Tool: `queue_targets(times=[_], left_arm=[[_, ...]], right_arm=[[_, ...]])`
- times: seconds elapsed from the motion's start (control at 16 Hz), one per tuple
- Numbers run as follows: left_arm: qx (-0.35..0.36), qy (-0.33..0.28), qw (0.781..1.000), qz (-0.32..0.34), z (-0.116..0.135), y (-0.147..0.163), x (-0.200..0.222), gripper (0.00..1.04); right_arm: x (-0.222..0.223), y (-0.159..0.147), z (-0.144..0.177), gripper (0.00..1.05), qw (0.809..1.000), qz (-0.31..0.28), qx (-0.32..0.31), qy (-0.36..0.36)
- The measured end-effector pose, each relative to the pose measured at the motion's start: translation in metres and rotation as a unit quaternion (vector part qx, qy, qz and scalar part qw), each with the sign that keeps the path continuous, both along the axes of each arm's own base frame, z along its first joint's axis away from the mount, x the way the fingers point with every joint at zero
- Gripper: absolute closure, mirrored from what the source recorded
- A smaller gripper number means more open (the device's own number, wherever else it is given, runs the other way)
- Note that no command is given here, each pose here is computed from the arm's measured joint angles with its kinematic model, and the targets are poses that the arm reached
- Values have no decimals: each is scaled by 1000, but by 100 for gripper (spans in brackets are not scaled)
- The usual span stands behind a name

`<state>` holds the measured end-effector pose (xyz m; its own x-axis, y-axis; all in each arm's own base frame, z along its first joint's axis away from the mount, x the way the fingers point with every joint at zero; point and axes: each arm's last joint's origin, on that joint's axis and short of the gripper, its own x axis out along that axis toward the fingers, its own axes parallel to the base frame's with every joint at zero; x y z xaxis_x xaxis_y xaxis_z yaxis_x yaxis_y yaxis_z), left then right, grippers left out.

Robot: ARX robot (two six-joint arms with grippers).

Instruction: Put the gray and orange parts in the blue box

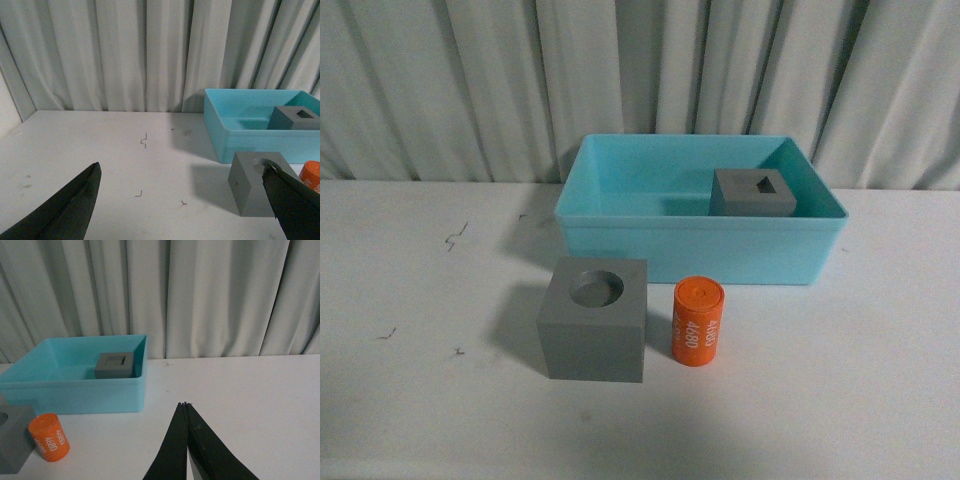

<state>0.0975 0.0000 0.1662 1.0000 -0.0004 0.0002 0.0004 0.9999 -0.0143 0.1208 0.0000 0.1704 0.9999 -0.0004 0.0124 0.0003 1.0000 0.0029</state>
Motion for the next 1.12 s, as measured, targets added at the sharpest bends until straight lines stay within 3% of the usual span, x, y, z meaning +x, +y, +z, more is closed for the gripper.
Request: queue_targets(times=[1.12], left_arm=[[0, 0, 1000, 0, 0, 0, 0, 7]], right_arm=[[-24, 0, -4, 103, 1000, 0, 0, 4]])
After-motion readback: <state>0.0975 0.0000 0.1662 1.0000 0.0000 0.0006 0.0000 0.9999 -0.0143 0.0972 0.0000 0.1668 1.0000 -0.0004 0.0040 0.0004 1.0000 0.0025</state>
